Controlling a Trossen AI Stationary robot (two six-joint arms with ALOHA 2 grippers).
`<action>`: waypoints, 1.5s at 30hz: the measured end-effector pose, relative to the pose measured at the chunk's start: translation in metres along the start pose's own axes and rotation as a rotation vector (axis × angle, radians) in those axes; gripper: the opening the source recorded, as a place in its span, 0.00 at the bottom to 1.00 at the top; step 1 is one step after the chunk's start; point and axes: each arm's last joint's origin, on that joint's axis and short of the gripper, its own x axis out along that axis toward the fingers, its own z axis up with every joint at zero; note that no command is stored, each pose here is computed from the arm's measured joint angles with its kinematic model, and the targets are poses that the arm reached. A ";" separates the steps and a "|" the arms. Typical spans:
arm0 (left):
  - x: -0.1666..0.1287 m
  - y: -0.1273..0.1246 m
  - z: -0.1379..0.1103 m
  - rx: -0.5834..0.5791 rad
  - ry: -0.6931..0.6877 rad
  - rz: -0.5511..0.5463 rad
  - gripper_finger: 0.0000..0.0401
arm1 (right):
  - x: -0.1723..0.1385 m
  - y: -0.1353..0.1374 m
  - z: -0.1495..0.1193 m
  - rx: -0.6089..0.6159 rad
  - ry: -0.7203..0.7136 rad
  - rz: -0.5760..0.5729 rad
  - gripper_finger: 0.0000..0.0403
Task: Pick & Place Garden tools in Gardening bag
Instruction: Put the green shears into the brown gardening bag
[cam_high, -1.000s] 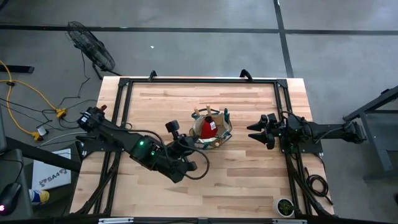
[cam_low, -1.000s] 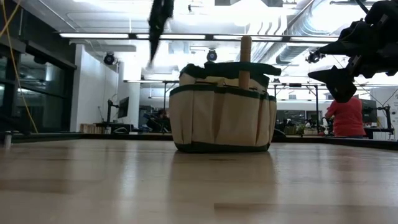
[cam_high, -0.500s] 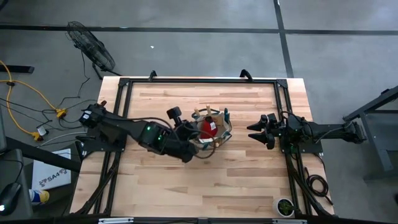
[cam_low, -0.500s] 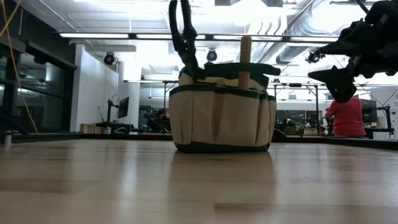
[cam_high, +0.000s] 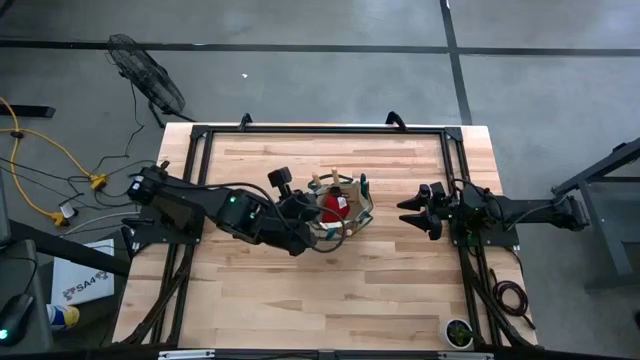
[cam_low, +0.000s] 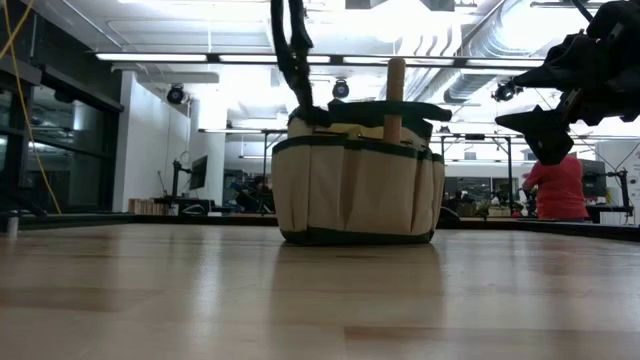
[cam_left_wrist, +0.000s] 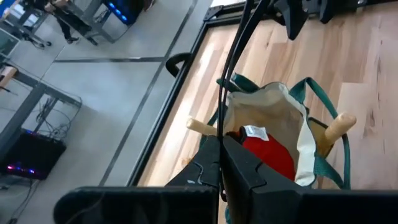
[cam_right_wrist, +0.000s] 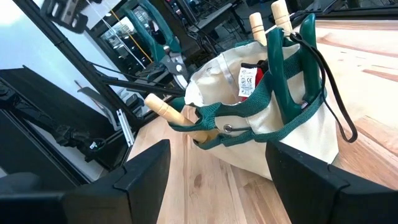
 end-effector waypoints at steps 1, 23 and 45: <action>-0.001 0.002 0.001 0.001 -0.003 -0.004 0.00 | 0.000 0.000 0.000 0.000 0.000 0.001 0.64; -0.007 0.012 -0.009 0.115 0.073 -0.008 0.00 | 0.000 0.000 0.000 0.000 0.000 0.000 0.64; 0.031 0.030 0.004 0.069 0.054 -0.101 0.00 | 0.000 0.000 0.000 0.000 0.000 0.001 0.64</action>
